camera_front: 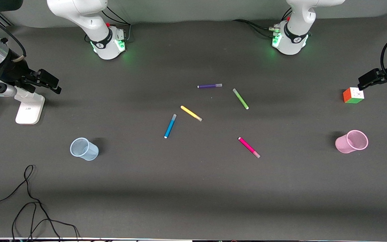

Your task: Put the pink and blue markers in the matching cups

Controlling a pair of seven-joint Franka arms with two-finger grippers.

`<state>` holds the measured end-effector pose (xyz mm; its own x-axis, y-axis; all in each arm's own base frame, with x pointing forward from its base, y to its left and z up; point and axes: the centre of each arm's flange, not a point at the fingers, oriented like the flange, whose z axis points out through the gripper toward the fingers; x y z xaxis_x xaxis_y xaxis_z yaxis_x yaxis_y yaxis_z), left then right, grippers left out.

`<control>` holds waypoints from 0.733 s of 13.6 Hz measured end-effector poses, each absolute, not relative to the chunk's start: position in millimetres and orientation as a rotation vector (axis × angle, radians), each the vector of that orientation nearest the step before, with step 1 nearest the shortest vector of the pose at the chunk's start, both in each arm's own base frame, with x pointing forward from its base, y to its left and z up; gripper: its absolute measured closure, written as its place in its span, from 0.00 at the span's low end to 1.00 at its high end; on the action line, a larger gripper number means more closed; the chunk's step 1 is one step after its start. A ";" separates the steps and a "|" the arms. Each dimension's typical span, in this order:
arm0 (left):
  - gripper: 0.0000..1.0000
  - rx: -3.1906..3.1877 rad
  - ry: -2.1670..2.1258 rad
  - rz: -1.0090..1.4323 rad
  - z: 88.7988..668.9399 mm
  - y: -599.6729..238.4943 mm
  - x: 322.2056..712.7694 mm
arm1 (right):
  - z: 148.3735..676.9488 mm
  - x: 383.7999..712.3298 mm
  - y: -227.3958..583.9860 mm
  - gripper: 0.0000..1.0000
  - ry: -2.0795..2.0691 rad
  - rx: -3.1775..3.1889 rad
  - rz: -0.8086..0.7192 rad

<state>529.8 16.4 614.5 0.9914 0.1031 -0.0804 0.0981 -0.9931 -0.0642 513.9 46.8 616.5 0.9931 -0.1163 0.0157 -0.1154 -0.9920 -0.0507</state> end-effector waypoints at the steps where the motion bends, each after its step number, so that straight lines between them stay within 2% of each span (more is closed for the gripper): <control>1: 0.00 -3.075 -0.155 0.129 614.5 16.4 529.8 | 616.2 513.8 46.7 0.00 0.180 -3.087 -0.026; 6: 0.00 -3.075 -0.153 0.130 614.5 15.9 529.7 | 596.3 522.0 49.6 0.00 0.177 -3.094 0.033; 10: 0.00 -3.075 -0.133 0.152 612.6 13.8 528.5 | 515.1 560.2 94.7 0.00 0.133 -3.045 0.207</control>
<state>528.5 13.8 612.6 0.9914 0.0892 -0.0959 0.0833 -0.9945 -0.0638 560.2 94.7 515.1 0.9871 -0.0805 -0.1384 -0.0922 -0.9924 -0.0809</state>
